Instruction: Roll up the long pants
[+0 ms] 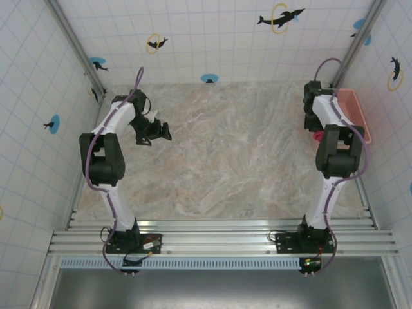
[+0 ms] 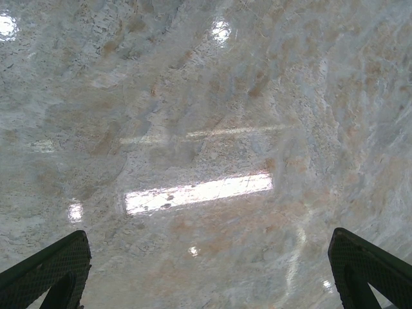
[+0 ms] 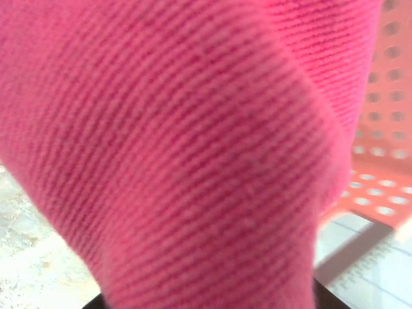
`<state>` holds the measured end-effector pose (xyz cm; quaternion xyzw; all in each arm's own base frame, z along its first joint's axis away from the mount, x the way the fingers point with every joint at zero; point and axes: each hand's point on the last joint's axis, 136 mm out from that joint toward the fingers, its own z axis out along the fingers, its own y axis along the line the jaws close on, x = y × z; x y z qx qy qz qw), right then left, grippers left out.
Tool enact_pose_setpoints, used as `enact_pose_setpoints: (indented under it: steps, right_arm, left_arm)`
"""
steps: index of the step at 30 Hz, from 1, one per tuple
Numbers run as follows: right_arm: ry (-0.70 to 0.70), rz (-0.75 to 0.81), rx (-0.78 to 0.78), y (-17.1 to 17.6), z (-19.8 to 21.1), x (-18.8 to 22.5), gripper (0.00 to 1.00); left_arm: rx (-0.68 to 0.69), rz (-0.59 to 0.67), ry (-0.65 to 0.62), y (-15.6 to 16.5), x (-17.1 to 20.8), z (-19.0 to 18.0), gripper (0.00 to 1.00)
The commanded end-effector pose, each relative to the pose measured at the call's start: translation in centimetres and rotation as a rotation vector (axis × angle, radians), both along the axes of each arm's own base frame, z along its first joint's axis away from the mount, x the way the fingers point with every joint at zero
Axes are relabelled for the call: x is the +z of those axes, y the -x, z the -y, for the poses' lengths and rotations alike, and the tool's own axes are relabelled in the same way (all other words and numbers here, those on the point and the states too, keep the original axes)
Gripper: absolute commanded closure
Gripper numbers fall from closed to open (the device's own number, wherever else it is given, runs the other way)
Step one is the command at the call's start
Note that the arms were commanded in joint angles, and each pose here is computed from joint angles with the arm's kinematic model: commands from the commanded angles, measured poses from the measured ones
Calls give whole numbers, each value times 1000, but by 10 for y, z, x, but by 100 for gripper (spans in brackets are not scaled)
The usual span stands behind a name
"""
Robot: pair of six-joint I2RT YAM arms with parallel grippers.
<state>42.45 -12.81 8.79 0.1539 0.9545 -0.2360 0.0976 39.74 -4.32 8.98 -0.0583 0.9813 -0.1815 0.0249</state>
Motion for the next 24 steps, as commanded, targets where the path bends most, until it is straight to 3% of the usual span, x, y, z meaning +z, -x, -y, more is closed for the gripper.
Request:
enact_pose_setpoints:
  steps: [1, 7, 10, 15, 18, 20, 21, 24]
  right_arm:
    - [-239, 136, -143, 7, -13, -16, 100]
    - [-348, 211, -287, 22, -5, -21, 100]
    - [-433, 234, -365, 26, -3, -26, 82]
    - [-420, 219, -451, 39, 8, -23, 37]
    - [-319, 241, -469, 44, 19, -3, 24]
    - [-245, 275, -486, 48, 27, 15, 20]
    - [-200, 292, -493, 50, 29, 26, 5]
    - [-46, 337, -513, 62, 38, 64, 2]
  left_arm:
    - [-32, 12, 9, 4, 7, 3, 3]
    - [-42, 12, 10, 4, 8, 4, 3]
    - [-38, 12, 12, 3, 7, 3, 3]
    - [-34, 27, 15, -1, 7, 4, 3]
    - [-42, 37, -15, -2, 8, -1, 3]
    - [-49, 42, -48, -2, 9, -6, 3]
    - [-57, 49, -68, -2, 10, -9, 3]
    - [-73, 53, -126, -2, 10, -18, 3]
